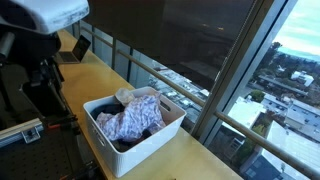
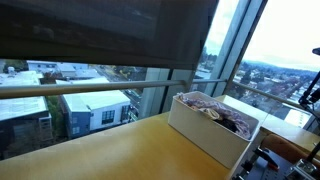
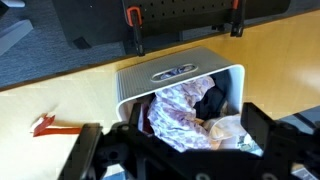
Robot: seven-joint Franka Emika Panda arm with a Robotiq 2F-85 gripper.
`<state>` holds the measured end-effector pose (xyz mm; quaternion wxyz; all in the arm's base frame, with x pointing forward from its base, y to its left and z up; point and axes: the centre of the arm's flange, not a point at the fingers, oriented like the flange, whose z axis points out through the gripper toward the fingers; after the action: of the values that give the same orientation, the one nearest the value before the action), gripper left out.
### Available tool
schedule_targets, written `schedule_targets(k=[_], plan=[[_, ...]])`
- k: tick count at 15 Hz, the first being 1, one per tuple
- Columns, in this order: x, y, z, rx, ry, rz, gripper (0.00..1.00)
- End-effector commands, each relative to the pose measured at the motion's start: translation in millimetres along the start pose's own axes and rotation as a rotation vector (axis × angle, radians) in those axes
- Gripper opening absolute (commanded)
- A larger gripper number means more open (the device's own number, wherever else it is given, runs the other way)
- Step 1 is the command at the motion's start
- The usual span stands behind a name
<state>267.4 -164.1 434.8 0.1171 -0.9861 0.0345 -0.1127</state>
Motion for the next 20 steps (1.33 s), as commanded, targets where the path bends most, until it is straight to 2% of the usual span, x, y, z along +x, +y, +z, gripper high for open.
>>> schedule_targets(k=[1, 16, 20], plan=[[0.0, 0.0, 0.0, 0.000, 0.000, 0.000, 1.00], [0.0, 0.0, 0.0, 0.000, 0.000, 0.000, 1.00], [27.5, -19.4, 17.7, -0.002, -0.009, -0.042, 1.00]])
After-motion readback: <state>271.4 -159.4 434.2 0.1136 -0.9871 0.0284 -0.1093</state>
